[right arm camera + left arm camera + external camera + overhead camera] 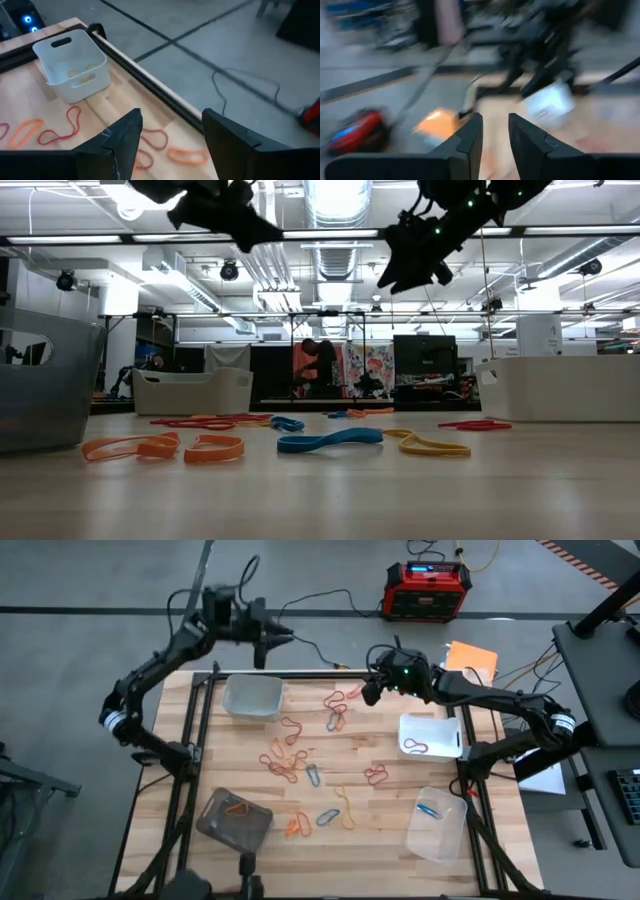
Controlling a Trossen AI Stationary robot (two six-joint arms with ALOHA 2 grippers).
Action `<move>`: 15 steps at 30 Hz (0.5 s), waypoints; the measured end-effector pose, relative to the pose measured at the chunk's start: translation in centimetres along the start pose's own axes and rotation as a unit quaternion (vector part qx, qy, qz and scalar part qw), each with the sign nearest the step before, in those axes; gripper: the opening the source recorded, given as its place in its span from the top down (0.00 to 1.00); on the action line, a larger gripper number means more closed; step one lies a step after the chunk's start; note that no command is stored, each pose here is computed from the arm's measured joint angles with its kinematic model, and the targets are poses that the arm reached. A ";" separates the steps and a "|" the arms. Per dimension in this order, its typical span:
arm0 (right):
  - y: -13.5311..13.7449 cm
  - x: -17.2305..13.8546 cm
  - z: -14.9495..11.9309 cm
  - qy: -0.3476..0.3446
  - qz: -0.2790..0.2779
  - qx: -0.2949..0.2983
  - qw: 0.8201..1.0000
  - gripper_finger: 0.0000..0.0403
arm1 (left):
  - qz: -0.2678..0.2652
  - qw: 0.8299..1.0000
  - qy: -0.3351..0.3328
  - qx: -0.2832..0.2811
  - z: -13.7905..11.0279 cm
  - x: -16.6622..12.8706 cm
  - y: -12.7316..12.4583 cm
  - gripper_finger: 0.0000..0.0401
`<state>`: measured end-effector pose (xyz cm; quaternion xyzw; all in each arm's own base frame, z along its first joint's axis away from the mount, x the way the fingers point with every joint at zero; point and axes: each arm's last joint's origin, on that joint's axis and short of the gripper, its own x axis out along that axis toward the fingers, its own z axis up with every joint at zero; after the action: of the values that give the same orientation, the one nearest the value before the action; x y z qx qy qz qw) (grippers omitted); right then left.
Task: Sort rubber bands into baskets
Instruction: Put the orange rubber band into the black bin
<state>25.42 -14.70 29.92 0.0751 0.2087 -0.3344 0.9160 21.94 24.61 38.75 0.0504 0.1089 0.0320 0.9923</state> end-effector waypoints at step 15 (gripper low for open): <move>2.6 -0.9 -1.1 0.006 -0.052 -0.016 0.998 0.50 | -0.039 0.992 0.099 -0.071 -1.2 3.5 1.2 0.81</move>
<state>26.13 -11.89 29.26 0.0513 0.2227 -0.3779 0.8972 24.99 26.12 37.01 -0.0283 0.2062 0.0058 0.9781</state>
